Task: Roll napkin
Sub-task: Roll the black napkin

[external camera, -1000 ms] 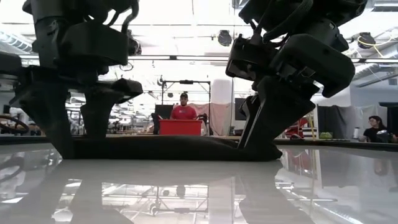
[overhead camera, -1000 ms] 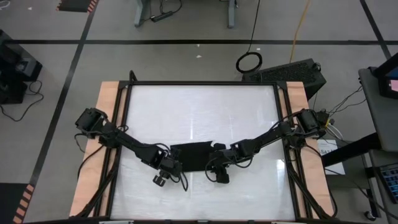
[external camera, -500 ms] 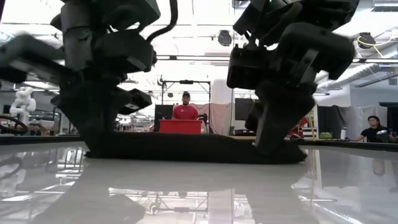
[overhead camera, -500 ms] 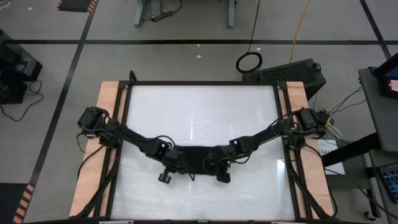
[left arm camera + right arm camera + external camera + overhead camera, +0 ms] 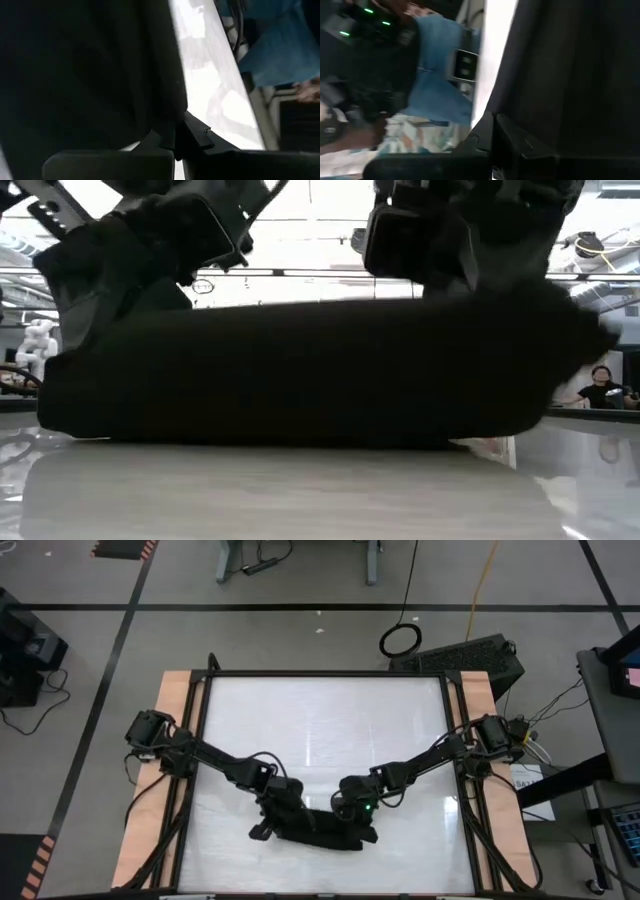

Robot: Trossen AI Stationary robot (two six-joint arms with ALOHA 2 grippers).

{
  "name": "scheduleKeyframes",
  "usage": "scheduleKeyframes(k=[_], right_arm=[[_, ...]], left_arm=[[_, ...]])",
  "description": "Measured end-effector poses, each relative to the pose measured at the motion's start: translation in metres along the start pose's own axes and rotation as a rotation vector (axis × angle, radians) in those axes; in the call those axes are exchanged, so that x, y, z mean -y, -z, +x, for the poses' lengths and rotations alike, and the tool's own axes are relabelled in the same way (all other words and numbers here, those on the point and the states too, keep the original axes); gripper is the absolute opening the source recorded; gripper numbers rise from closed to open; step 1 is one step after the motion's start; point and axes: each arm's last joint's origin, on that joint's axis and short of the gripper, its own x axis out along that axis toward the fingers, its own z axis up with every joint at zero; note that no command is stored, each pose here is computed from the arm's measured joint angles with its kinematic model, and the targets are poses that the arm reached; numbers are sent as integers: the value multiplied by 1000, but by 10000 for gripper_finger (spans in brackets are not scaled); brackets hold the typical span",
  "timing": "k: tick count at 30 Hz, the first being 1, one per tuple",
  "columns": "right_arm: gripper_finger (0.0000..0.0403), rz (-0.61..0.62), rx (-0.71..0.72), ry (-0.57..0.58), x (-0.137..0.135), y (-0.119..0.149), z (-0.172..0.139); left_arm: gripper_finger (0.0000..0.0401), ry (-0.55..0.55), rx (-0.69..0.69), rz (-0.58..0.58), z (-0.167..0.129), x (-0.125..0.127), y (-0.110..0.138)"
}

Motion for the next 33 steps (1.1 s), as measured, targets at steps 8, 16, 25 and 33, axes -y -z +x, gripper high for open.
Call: scheduleKeyframes(k=[8, 16, 25, 33], right_arm=[[3, 113, 1, 42, 9, -2, -8], [4, 134, 28, 217, 23, 1, -14], [4, 67, 53, 271, 24, 1, -14], [83, -32, 24, 270, 16, 3, -18]], left_arm=[[9, -3, -6, -276, -14, -21, 3], [14, -44, -43, -320, -11, -29, 9], [16, -59, -102, -363, 6, -42, 15], [17, -62, -110, -367, 7, -42, 17]])
